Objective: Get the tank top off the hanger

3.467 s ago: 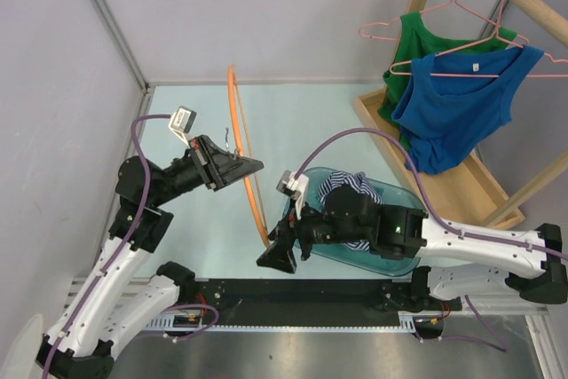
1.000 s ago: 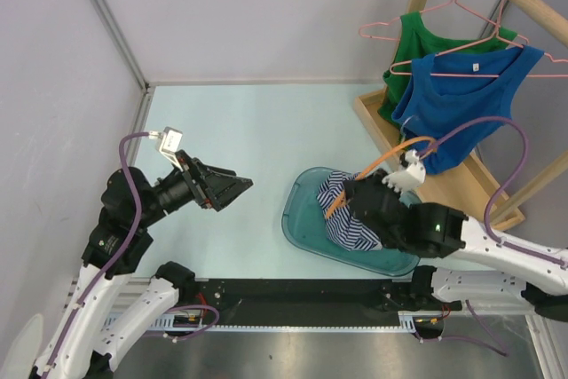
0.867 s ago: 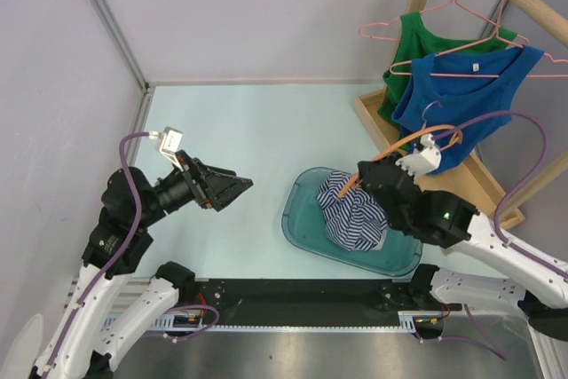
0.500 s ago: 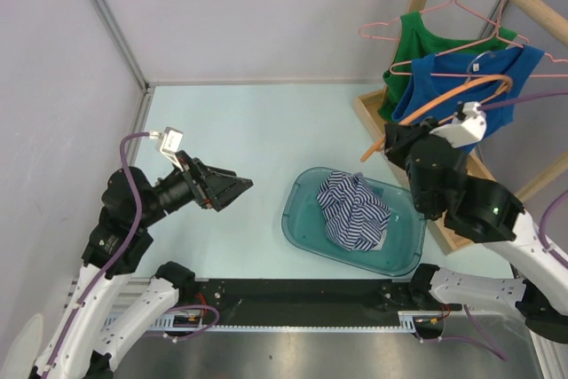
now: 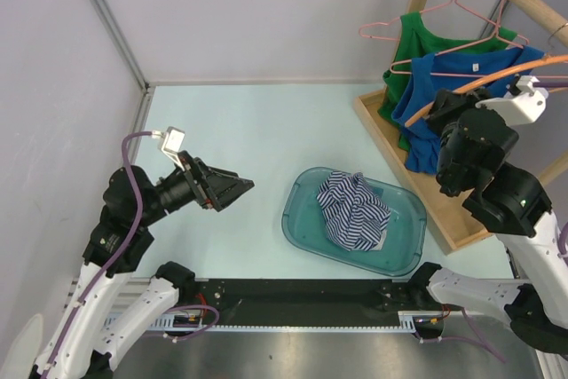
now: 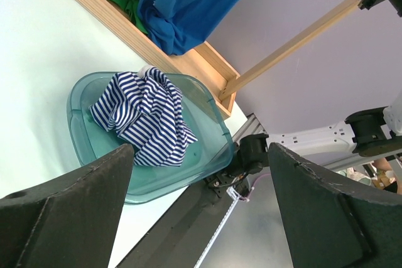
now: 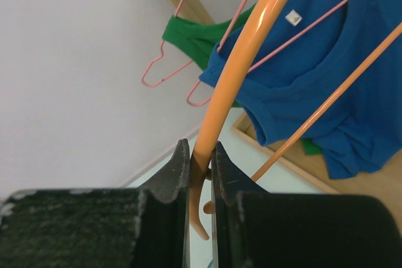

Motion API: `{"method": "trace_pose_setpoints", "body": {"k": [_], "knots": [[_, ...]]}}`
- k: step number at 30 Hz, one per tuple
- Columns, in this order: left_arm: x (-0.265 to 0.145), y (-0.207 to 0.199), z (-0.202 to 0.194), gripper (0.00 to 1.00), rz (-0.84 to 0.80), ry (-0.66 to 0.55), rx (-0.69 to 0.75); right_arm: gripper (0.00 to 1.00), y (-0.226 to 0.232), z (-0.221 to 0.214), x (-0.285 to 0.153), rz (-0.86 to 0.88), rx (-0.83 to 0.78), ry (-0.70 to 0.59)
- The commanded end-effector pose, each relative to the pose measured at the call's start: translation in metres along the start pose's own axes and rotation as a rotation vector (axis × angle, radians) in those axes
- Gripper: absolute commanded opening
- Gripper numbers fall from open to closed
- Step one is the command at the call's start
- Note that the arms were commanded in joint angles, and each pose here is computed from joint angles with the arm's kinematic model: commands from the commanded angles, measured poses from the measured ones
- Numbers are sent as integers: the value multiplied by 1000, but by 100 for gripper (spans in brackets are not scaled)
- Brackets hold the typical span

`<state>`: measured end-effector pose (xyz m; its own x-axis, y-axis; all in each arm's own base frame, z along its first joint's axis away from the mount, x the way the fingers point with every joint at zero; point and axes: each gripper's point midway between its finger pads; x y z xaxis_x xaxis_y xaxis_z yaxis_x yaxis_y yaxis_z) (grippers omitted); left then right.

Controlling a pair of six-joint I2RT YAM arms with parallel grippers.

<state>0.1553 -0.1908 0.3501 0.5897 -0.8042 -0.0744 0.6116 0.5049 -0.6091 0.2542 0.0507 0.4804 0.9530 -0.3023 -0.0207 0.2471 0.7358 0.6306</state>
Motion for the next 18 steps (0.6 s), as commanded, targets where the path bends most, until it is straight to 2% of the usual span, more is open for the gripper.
{"method": "trace_pose_setpoints", "body": {"k": [1,10,18], "knots": [[-2,-9,4,93,-33,-15,-2,0,-15,42,-1,-60,24,-100],[-2,-9,0,93,-43,1,-4,0,-42,59,-14,-81,80,-124],[-2,-4,-8,93,-36,11,-18,0,-9,34,-17,77,62,40]]}}
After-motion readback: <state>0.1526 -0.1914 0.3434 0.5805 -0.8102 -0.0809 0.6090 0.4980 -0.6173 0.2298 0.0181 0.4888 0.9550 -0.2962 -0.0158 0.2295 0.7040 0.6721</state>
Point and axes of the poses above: each gripper's point midway between its finger pads, its own x axis out along the fingers, its own y axis along the line the jaws close on, z = x × y, and after that the axes turned 4 degrees about x, right-handed
